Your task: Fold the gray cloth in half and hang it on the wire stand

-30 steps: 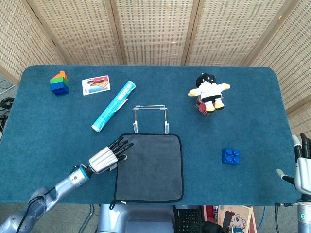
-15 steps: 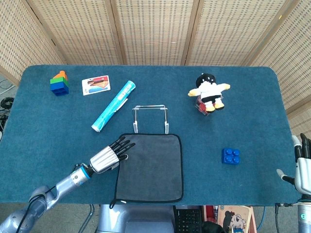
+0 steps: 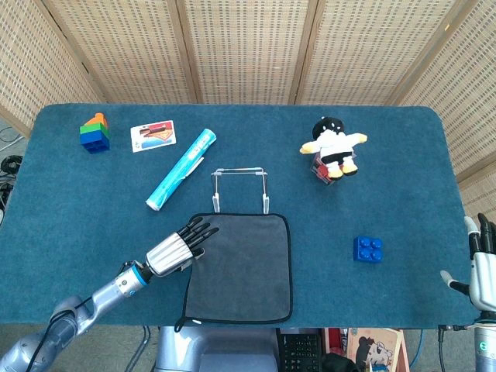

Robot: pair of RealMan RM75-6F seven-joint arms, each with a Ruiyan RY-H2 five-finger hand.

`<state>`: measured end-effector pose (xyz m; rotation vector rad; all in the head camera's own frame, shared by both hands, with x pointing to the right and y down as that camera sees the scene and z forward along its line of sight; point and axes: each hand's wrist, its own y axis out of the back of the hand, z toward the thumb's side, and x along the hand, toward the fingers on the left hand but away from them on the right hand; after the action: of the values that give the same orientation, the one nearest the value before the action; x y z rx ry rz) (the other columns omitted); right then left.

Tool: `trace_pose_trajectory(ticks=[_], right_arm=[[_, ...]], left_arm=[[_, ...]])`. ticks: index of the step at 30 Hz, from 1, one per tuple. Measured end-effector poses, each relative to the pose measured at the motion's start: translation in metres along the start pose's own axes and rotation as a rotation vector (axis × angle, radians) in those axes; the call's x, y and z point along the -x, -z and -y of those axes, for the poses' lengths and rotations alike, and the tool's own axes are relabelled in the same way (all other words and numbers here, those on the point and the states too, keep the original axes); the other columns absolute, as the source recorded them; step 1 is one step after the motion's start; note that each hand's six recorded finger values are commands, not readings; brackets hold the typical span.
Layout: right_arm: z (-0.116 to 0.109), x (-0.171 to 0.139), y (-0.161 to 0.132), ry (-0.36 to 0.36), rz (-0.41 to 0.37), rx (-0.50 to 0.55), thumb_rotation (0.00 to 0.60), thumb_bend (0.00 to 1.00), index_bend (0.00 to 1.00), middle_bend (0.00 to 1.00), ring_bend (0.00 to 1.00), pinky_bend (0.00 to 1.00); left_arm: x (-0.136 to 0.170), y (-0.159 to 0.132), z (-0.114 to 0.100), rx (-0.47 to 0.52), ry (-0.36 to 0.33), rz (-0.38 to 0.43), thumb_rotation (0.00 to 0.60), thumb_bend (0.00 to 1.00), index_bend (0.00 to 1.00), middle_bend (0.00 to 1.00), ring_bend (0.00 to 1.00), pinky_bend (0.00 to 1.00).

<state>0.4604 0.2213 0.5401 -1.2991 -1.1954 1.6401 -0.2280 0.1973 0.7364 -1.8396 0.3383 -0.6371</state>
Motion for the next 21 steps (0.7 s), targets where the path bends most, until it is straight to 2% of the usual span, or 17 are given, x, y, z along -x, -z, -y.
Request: trace_pose_trajectory(ticks=[6, 16, 21], right_arm=[[-0.001, 0.0, -0.001, -0.001, -0.002, 0.005, 0.6, 0.0, 0.0, 0.0, 0.0, 0.0], [-0.003, 0.0, 0.001, 0.004, 0.0, 0.012, 0.6, 0.0, 0.0, 0.0, 0.0, 0.0], [-0.004, 0.0, 0.002, 0.006, 0.003, 0.018, 0.6, 0.0, 0.0, 0.0, 0.0, 0.0]], left_arm=[[-0.006, -0.003, -0.004, -0.003, -0.019, 0.01, 0.6, 0.41, 0.67, 0.0, 0.0, 0.0], [-0.025, -0.01, -0.017, -0.026, -0.066, 0.042, 0.6, 0.41, 0.7, 0.0, 0.0, 0.0], [-0.043, -0.017, -0.028, -0.045, -0.098, 0.072, 0.6, 0.41, 0.7, 0.0, 0.0, 0.0]])
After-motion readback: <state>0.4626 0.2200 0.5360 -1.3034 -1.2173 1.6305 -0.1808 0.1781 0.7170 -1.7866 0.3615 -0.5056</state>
